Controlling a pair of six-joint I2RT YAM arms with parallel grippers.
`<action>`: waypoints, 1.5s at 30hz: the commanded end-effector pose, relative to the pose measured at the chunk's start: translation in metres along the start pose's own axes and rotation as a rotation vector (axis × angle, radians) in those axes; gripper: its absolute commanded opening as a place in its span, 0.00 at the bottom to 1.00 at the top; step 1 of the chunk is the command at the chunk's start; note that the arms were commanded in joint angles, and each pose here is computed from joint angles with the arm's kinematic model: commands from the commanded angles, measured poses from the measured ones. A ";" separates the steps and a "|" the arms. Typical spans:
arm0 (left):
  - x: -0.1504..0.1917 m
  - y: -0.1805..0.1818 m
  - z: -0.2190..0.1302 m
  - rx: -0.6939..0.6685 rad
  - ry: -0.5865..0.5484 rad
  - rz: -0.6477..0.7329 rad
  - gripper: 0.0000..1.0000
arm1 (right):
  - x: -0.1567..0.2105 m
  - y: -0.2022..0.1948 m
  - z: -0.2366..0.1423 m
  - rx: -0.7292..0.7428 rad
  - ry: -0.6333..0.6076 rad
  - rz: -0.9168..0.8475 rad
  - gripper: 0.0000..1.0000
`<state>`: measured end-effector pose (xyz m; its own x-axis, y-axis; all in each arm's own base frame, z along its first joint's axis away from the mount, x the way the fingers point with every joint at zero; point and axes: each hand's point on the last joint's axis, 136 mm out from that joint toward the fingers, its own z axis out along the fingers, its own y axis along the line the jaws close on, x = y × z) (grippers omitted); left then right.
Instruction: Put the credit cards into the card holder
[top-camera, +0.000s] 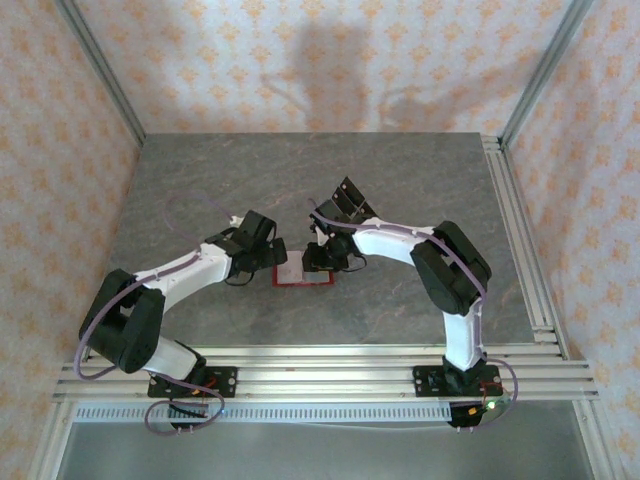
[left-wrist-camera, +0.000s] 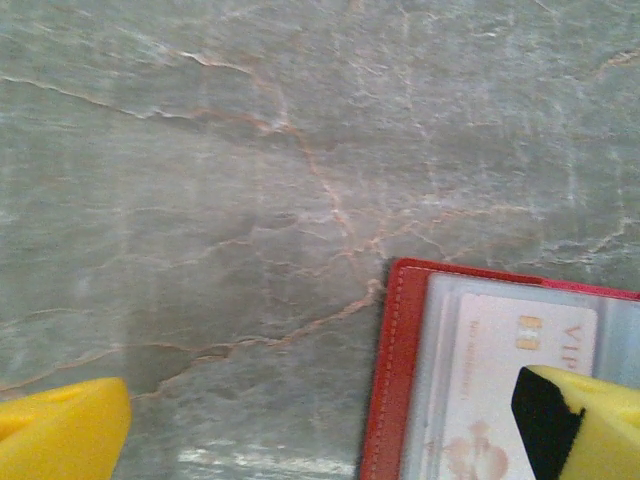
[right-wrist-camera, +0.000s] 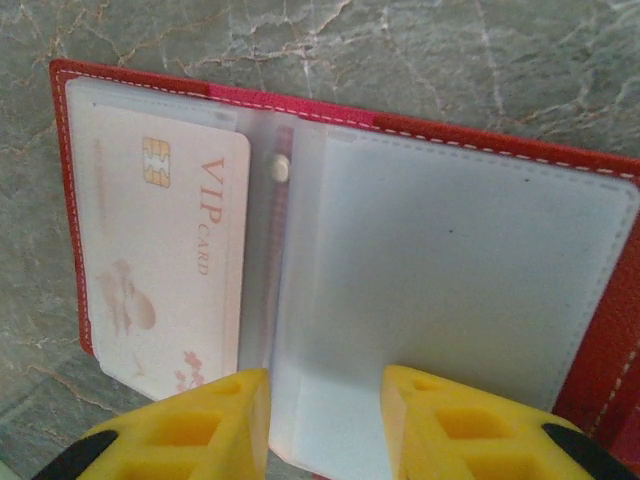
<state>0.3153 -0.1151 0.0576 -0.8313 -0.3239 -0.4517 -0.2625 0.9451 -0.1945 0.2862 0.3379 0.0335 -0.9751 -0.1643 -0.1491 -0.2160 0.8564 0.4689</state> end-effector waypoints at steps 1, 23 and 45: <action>-0.001 -0.021 0.003 0.156 0.000 -0.031 1.00 | 0.003 -0.006 -0.005 0.014 -0.014 0.017 0.33; -0.014 -0.055 0.037 0.338 -0.024 -0.132 1.00 | 0.014 -0.015 0.010 -0.008 0.007 0.050 0.04; -0.027 -0.098 0.025 0.479 -0.038 -0.124 1.00 | 0.013 -0.013 0.012 -0.019 0.016 0.052 0.04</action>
<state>0.3513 -0.1638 0.0407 -0.8028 -0.4478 -0.3937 -0.2145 0.8330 -0.5100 0.2846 0.3373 0.0263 -0.9805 -0.1267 -0.1504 -0.1868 0.8389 0.5112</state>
